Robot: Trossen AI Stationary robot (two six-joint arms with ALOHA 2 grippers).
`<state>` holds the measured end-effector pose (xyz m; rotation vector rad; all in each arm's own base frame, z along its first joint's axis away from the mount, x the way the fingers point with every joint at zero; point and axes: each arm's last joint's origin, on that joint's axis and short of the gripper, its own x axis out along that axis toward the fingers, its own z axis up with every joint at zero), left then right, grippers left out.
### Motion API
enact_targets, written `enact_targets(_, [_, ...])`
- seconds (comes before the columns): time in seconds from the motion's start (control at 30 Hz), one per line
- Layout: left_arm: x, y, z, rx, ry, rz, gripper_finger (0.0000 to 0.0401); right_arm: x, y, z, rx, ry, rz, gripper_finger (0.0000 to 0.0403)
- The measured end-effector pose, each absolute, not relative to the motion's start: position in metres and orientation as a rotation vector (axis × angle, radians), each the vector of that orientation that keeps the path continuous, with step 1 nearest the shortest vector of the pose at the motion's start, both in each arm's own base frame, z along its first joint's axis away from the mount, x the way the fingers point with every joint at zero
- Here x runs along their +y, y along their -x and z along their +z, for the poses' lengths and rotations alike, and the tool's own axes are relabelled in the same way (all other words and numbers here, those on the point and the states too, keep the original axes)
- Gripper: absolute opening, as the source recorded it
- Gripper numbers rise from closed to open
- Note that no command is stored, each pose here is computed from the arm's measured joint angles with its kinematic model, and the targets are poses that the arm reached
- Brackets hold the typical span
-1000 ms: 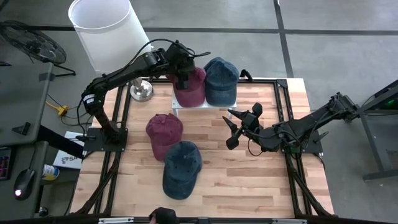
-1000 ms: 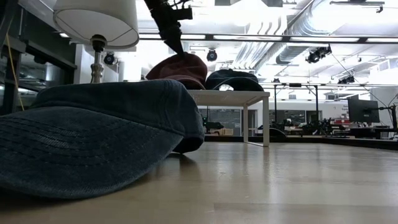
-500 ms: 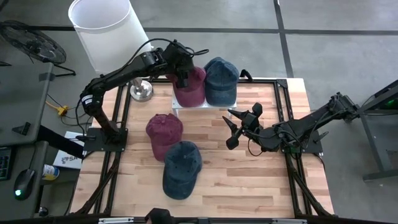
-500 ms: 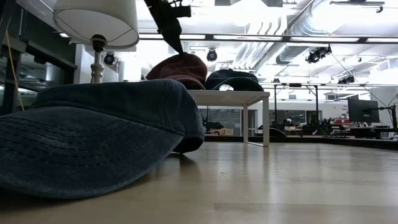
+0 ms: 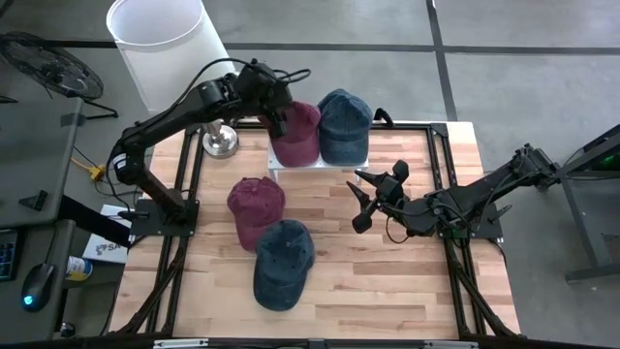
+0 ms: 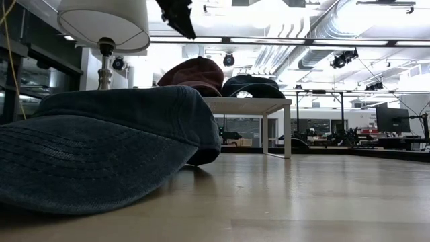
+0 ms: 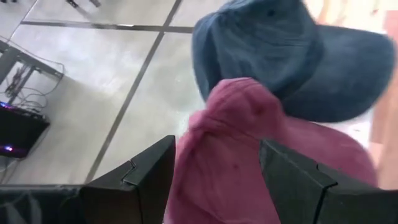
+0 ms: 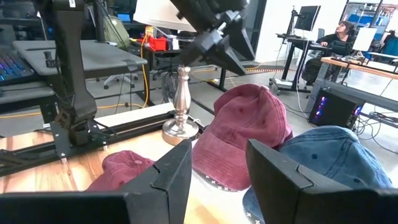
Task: Pick & Place hat
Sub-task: Stack the red cap on top of the red cap on the shelf
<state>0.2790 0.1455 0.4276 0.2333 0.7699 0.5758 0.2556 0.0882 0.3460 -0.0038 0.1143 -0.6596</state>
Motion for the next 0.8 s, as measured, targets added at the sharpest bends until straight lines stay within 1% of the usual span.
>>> enact_targets(0.3, [0.103,-0.277,0.433,0.775,-0.197,0.525,0.0225,0.089,-0.256,0.345,0.124,0.003,-0.621,0.0146])
enact_targets(0.47, [0.083,-0.273,0.428,0.84,-0.113,0.497,0.0225,0.089,-0.256,0.344,0.131,-0.003,-0.621,0.0146])
enact_targets(0.8, [0.046,-0.264,0.414,1.025,-0.017,0.452,0.0225,0.09,-0.256,0.343,0.146,-0.007,-0.581,0.0146])
